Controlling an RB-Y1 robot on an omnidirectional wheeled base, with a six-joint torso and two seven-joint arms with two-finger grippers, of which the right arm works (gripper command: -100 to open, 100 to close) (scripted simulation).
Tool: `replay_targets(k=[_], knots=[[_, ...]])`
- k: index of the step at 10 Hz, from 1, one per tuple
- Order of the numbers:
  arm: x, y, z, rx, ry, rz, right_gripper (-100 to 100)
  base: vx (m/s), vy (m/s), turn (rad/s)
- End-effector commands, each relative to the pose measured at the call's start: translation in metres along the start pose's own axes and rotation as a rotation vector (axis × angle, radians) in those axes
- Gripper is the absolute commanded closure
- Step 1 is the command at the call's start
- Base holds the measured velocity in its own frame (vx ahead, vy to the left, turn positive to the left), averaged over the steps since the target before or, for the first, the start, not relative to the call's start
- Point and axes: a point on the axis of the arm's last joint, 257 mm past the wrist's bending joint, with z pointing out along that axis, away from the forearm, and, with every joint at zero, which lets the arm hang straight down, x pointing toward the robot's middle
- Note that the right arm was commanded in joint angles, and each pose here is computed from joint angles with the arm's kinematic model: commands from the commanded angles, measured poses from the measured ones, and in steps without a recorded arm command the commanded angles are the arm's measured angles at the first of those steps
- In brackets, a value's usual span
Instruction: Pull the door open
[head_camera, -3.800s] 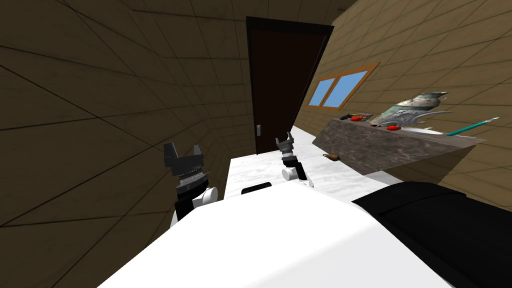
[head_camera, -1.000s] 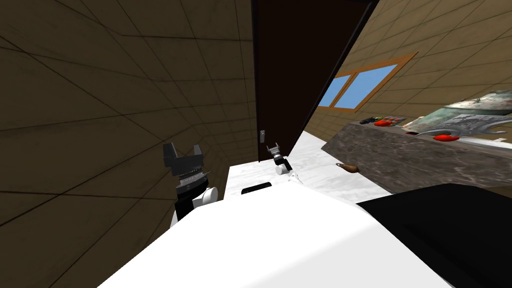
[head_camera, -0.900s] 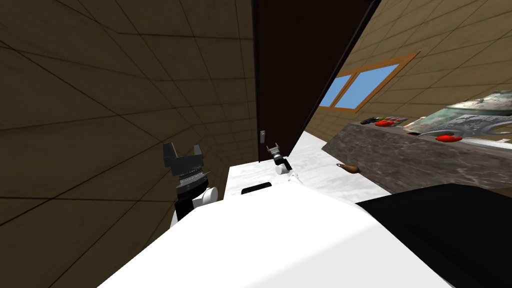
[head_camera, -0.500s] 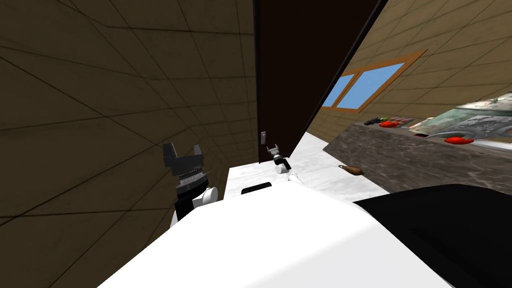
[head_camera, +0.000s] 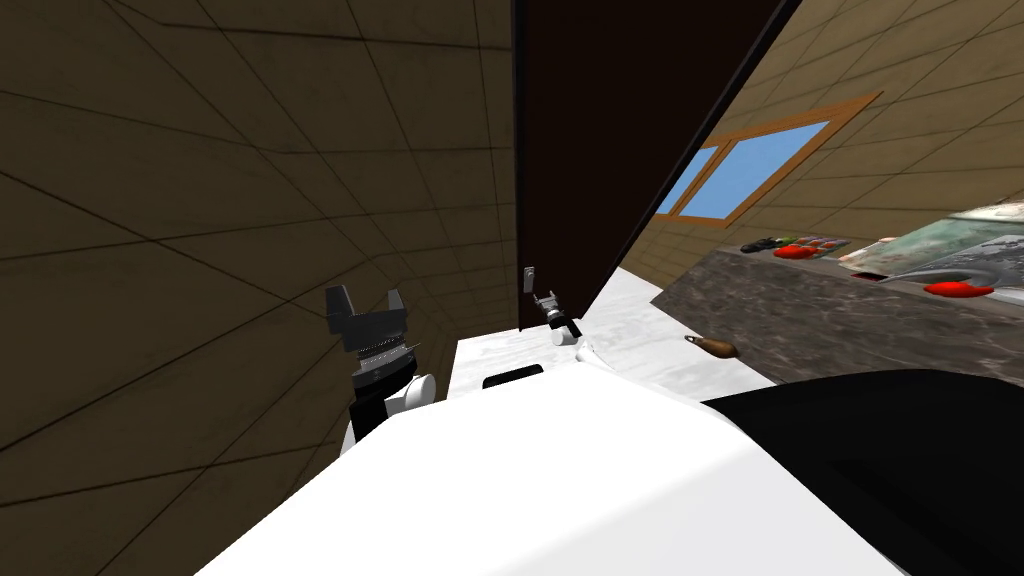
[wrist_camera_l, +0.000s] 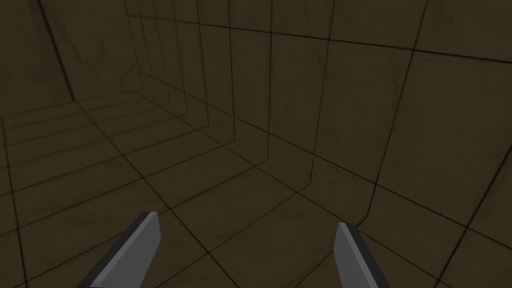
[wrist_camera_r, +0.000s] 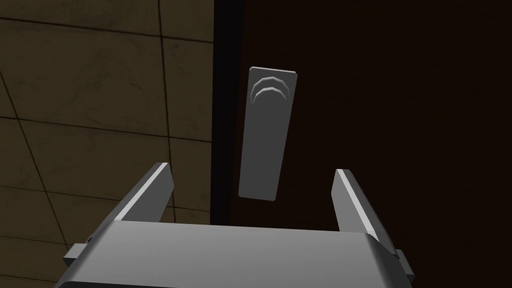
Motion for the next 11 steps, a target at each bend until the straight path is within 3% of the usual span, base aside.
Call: replay_targets(k=[1, 4, 6, 7, 11], knots=[[-0.008, 0.002, 0.0022, -0.001, -0.014, 0.024, -100, 0.115, -0.008, 0.002], [-0.023, 0.006, 0.0057, -0.006, -0.048, 0.08, -100, 0.122, -0.001, 0.004], [-0.023, 0.006, 0.0059, -0.006, -0.048, 0.079, -100, 0.113, -0.007, 0.005], [-0.029, 0.032, 0.0027, -0.042, -0.055, 0.081, -100, 0.134, 0.024, 0.266], [-0.037, 0.084, -0.0055, -0.112, -0.062, 0.079, -100, 0.199, 0.031, 0.199]])
